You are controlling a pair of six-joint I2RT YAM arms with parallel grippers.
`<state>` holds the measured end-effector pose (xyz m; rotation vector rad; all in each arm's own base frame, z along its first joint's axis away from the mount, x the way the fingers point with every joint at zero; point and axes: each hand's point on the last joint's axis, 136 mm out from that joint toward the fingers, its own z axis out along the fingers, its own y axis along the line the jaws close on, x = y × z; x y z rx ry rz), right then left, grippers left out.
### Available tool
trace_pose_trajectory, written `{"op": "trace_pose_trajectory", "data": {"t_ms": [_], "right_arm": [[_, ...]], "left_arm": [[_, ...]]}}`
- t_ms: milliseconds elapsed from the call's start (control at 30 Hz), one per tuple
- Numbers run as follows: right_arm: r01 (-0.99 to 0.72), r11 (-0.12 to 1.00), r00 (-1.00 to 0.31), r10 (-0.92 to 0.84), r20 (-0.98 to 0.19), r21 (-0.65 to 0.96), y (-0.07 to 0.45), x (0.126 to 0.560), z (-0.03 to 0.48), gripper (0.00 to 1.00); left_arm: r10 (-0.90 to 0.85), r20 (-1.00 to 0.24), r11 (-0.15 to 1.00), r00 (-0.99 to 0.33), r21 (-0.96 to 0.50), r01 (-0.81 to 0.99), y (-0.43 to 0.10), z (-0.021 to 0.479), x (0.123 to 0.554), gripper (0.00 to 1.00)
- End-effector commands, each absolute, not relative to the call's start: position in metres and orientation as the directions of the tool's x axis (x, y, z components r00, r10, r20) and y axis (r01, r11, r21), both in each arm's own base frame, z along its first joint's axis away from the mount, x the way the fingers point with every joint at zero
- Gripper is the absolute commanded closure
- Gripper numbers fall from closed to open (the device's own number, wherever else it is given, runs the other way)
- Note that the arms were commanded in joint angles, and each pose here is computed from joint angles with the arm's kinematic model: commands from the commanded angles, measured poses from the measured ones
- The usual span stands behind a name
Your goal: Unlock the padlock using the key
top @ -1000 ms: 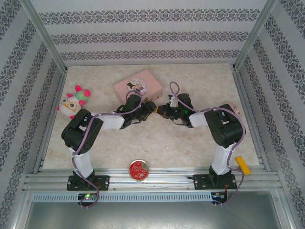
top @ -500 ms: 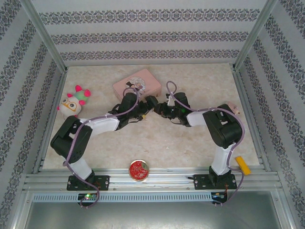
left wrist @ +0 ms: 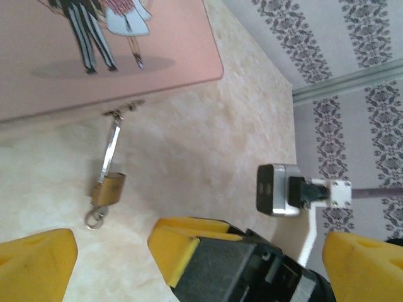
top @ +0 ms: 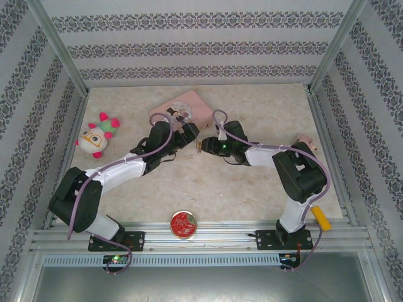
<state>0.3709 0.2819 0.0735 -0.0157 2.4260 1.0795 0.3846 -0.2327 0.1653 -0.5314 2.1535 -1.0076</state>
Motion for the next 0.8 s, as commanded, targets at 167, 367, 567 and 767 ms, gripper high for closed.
{"op": "trace_pose_trajectory", "data": {"t_ms": [167, 367, 567, 767], "right_arm": [[-0.276, 0.833, -0.848, 0.025, -0.530, 0.480, 0.279, 0.384, 0.074, 0.51], [-0.319, 0.890, -0.834, -0.100, -0.542, 0.326, 0.278, 0.396, 0.062, 0.45], [-0.379, 0.894, -0.822, -0.206, -0.531, 0.239, 0.288, 0.399, 0.052, 0.42], [-0.409, 0.888, -0.819, -0.255, -0.515, 0.211, 0.298, 0.402, 0.041, 0.42]], "left_arm": [[-0.591, -0.491, 0.703, -0.640, -0.702, -0.111, -0.190, 0.162, 0.395, 0.01], [-0.545, -0.523, 0.781, -0.655, -0.601, -0.170, -0.166, 0.149, 0.405, 0.01], [-0.536, -0.534, 0.802, -0.654, -0.564, -0.196, -0.155, 0.142, 0.410, 0.01], [-0.548, -0.508, 0.786, -0.665, -0.584, -0.203, -0.157, 0.134, 0.412, 0.01]]}}
